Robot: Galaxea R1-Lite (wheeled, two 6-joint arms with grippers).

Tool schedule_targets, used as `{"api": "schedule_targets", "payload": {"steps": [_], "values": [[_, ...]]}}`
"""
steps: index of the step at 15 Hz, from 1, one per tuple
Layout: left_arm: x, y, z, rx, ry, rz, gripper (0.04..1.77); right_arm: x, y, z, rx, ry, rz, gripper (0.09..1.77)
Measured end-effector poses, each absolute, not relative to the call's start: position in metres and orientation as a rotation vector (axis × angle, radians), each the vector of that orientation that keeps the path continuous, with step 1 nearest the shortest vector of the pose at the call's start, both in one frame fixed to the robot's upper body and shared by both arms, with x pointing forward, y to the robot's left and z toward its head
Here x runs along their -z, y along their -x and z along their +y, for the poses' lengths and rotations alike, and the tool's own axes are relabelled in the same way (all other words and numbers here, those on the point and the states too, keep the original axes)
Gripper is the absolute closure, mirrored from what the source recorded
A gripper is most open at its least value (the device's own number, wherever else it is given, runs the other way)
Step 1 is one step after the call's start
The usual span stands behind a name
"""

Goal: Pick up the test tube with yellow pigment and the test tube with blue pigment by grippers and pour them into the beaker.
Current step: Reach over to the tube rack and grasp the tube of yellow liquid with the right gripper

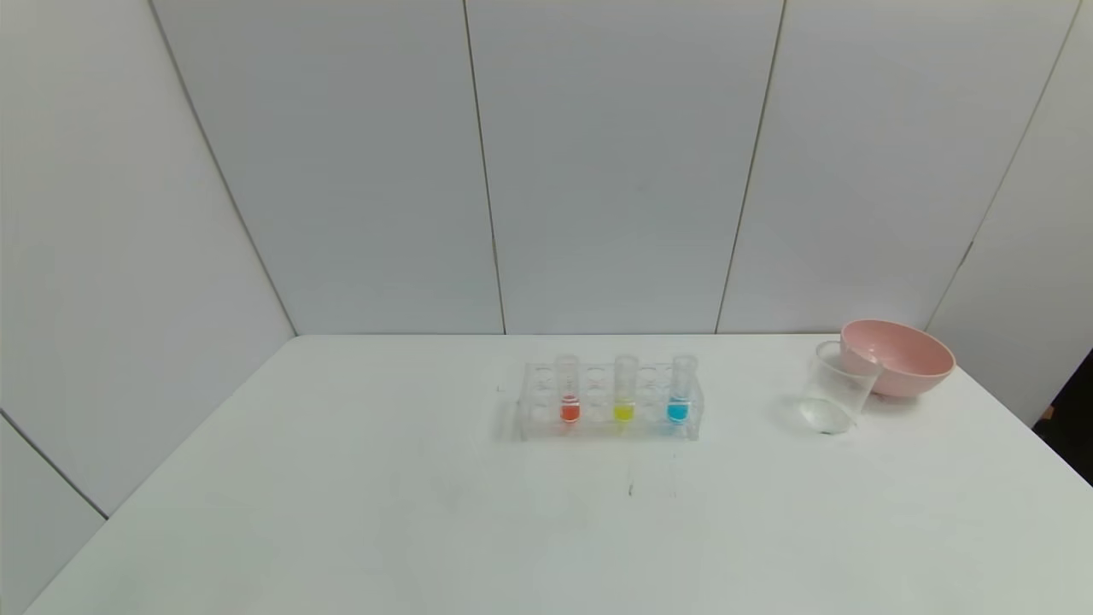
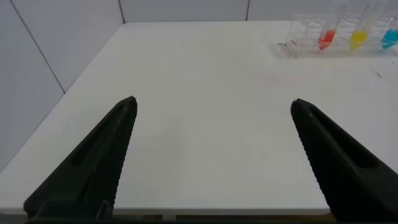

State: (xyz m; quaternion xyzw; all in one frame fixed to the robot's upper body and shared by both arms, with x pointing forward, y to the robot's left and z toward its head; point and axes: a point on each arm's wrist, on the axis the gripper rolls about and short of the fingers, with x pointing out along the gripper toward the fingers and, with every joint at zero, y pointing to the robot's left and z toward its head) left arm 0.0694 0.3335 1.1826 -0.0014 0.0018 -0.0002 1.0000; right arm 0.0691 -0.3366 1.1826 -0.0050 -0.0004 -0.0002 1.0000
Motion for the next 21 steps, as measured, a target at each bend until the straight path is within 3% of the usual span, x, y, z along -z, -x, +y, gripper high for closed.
{"api": "schedule_targets", "payload": {"steps": [8,15,21], "values": [[-1.183,-0.069,0.334,0.0,0.002,0.004,0.05,-1.186,-0.068,-0.337,0.004,0.005,-0.013,0.15],[-1.183,-0.069,0.334,0.0,0.003,0.004,0.05,-1.228,-0.077,-0.337,-0.017,-0.042,-0.03,0.15],[-1.183,-0.069,0.334,0.0,0.003,0.004,0.05,-1.274,-0.144,-0.335,-0.039,-0.053,-0.015,0.15]]}}
